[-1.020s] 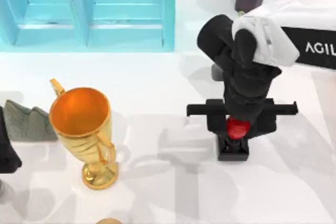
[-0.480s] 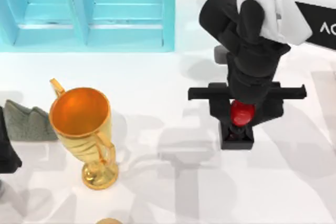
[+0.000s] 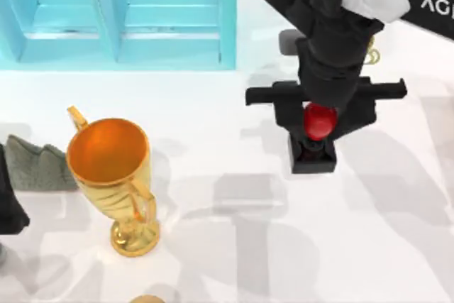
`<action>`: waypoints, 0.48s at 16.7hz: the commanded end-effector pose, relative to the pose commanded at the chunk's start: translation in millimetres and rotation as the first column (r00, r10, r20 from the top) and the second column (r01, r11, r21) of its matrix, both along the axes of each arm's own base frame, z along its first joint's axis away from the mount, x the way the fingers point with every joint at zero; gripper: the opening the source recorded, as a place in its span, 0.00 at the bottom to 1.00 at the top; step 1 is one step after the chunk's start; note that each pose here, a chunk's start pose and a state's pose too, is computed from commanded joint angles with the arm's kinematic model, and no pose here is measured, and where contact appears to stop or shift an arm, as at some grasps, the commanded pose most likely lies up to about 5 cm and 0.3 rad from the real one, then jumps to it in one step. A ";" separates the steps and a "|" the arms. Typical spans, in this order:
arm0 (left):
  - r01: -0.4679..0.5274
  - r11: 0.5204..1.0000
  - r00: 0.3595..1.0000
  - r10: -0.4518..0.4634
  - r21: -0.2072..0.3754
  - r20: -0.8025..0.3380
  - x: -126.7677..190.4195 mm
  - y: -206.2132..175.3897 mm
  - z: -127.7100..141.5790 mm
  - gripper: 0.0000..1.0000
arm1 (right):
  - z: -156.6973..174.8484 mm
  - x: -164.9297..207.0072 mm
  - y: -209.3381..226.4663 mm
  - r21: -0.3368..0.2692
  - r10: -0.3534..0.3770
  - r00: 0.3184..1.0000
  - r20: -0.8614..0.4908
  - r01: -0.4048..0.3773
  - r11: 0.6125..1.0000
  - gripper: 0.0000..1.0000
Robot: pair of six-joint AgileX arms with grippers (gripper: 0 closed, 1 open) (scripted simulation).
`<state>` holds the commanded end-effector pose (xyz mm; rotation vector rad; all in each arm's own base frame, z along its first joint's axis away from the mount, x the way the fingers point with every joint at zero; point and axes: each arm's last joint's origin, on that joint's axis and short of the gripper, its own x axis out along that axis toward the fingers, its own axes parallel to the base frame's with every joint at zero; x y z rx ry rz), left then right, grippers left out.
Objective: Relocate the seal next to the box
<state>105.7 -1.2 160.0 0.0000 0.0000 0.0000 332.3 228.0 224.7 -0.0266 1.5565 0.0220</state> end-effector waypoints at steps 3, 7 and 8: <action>0.000 1.000 1.000 0.000 0.000 0.000 0.0 0.0 0.0 1.00 | 25.1 29.5 -19.5 -0.005 0.018 1.000 -0.004 -0.018 1.000 0.00; 0.000 1.000 1.000 0.000 0.000 0.000 0.0 0.0 0.0 1.00 | 60.3 74.9 -105.2 -0.005 -0.020 1.000 -0.014 0.020 1.000 0.00; 0.000 1.000 1.000 0.000 0.000 0.000 0.0 0.0 0.0 1.00 | 66.3 83.2 -129.5 -0.003 -0.031 0.999 -0.012 0.031 1.000 0.00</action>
